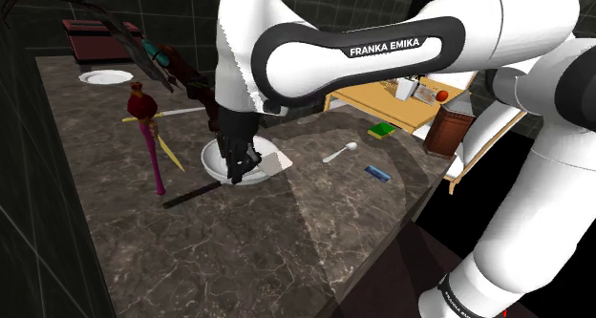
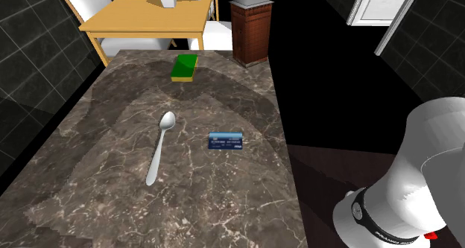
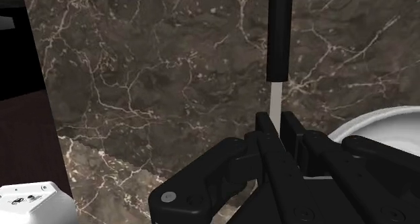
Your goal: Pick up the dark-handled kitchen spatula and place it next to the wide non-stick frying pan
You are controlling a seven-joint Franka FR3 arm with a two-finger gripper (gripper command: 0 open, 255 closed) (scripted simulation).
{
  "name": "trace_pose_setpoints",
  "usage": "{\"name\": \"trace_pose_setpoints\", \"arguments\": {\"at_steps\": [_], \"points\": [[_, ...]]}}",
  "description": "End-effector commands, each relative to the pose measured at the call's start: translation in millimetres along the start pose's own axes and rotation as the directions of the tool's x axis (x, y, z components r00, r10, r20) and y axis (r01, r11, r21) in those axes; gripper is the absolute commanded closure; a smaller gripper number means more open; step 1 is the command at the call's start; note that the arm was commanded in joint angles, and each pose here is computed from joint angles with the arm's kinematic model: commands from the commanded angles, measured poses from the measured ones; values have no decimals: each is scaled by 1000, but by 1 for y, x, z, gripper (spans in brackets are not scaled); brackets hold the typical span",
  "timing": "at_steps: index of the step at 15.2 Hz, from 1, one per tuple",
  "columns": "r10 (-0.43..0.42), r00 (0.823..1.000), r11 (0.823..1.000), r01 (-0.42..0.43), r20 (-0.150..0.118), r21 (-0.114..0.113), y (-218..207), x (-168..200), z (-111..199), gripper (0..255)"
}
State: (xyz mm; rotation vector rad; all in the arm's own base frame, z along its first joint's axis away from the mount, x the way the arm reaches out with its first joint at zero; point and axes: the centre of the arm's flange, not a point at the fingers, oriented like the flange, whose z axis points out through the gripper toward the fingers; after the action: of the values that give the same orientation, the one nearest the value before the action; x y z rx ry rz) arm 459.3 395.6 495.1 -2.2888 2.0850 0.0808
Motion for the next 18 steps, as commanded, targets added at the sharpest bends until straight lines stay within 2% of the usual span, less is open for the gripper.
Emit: {"name": "trace_pose_setpoints", "arguments": {"at_steps": [1,6,18], "points": [[5,1000,1000,-5,-2,2,-9,-27,4,255],[5,1000,1000,-5,-2,2,-30,-87,8,255],[5,1000,1000,-5,-2,2,-30,-83,71,255]]}}
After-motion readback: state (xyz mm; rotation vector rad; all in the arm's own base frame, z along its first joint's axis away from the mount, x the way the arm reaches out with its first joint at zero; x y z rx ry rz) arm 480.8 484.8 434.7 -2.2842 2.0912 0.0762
